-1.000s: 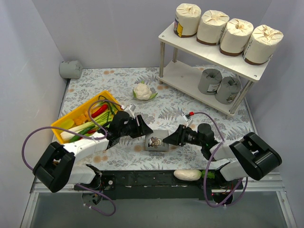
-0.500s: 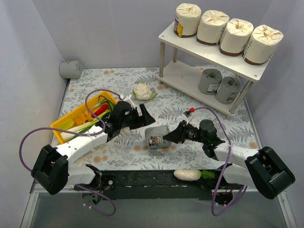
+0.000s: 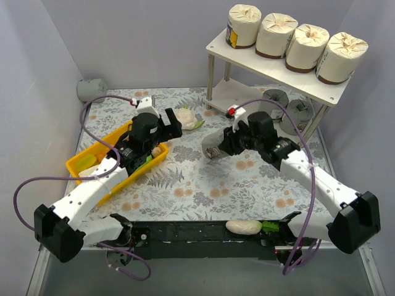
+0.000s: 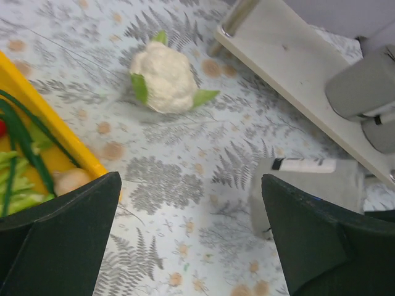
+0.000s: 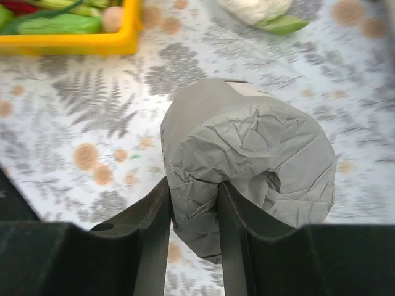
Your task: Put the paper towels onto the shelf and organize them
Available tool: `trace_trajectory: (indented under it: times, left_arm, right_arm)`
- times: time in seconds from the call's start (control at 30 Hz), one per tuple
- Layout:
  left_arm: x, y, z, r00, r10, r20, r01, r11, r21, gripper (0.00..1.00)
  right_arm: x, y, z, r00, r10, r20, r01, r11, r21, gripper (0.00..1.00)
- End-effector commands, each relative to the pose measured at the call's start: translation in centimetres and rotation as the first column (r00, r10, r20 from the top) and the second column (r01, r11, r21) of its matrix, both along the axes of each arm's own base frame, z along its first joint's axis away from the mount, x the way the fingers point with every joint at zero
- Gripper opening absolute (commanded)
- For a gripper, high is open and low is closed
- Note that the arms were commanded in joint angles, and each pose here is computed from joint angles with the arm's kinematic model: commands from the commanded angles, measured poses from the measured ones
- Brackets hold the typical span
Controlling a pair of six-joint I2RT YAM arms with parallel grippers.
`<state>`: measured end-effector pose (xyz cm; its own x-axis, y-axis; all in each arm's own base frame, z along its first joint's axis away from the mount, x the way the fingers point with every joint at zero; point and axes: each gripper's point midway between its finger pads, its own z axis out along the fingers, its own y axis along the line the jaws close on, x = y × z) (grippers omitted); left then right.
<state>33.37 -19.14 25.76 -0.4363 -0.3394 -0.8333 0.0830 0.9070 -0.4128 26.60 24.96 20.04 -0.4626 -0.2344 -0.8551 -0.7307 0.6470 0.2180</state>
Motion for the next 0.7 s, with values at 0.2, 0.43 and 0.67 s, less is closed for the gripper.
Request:
trace_trajectory:
  times: [0.2, 0.43, 0.67]
  left_arm:
    - [-3.4, 8.7, 1.2, 0.953, 0.188, 0.236, -0.22, 0.968, 0.117, 0.98]
    - [-4.2, 8.8, 2.2, 0.946, 0.183, 0.267, -0.21, 0.975, 0.074, 0.98]
    - [-4.1, 8.3, 1.9, 0.954, 0.163, 0.252, -0.189, 0.979, 0.079, 0.98]
  right_arm:
    - [13.7, -4.7, 3.1, 0.969, 0.002, 0.246, 0.166, 0.733, -0.659, 0.33]
    - [21.0, -6.1, 5.1, 0.94, 0.012, 0.342, 0.258, 0.634, -0.729, 0.31]
    - [23.6, -7.7, 3.0, 0.942, -0.006, 0.334, 0.268, 0.609, -0.746, 0.35]
